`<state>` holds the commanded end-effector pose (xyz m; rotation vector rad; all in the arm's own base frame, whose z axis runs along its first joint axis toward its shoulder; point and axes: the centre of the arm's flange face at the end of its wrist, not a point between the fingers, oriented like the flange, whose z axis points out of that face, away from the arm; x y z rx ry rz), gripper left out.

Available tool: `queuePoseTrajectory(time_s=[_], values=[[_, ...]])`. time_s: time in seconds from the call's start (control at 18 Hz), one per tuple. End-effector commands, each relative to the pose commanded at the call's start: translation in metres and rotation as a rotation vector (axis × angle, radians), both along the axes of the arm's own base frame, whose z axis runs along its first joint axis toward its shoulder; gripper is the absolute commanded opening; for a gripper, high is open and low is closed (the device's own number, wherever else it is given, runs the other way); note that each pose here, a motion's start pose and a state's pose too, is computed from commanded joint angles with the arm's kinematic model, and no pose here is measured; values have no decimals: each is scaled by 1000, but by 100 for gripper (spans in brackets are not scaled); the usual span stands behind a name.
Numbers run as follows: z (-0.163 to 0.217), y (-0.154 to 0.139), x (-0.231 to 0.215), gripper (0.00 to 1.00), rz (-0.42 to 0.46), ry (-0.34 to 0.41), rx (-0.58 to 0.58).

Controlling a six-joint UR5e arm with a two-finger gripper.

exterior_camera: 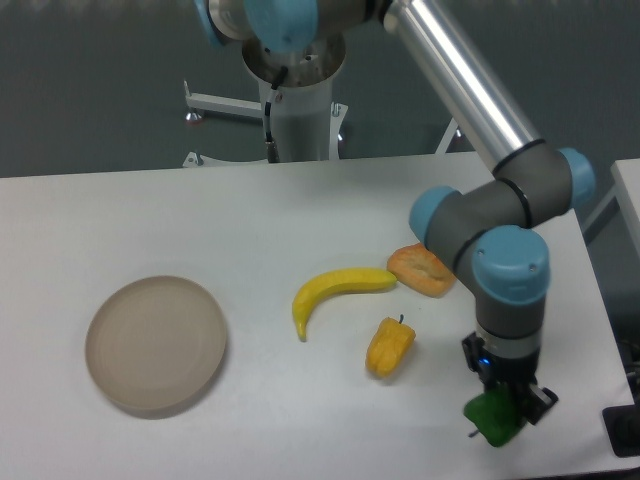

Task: Place the green pepper on the plate
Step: 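Carry the held green pepper with the gripper over to the beige plate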

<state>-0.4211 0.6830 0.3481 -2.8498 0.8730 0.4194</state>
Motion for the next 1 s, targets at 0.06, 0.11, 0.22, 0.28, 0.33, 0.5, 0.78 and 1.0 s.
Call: queuePoseTrajectory(time_s=[0.06, 0.11, 0.22, 0.28, 0.33, 0.5, 0.78, 1.0], values=[[4, -3, 12, 38, 23, -23, 13], [7, -4, 28, 38, 47, -46, 23], [12, -3, 63, 38, 85, -73, 32], [15, -1, 81, 38, 101, -83, 36], [19, 1, 99, 38, 117, -92, 43], [26, 8, 151, 38, 195, -169, 82], [36, 9, 218, 38, 298, -242, 66], [38, 21, 280, 38, 415, -292, 83]])
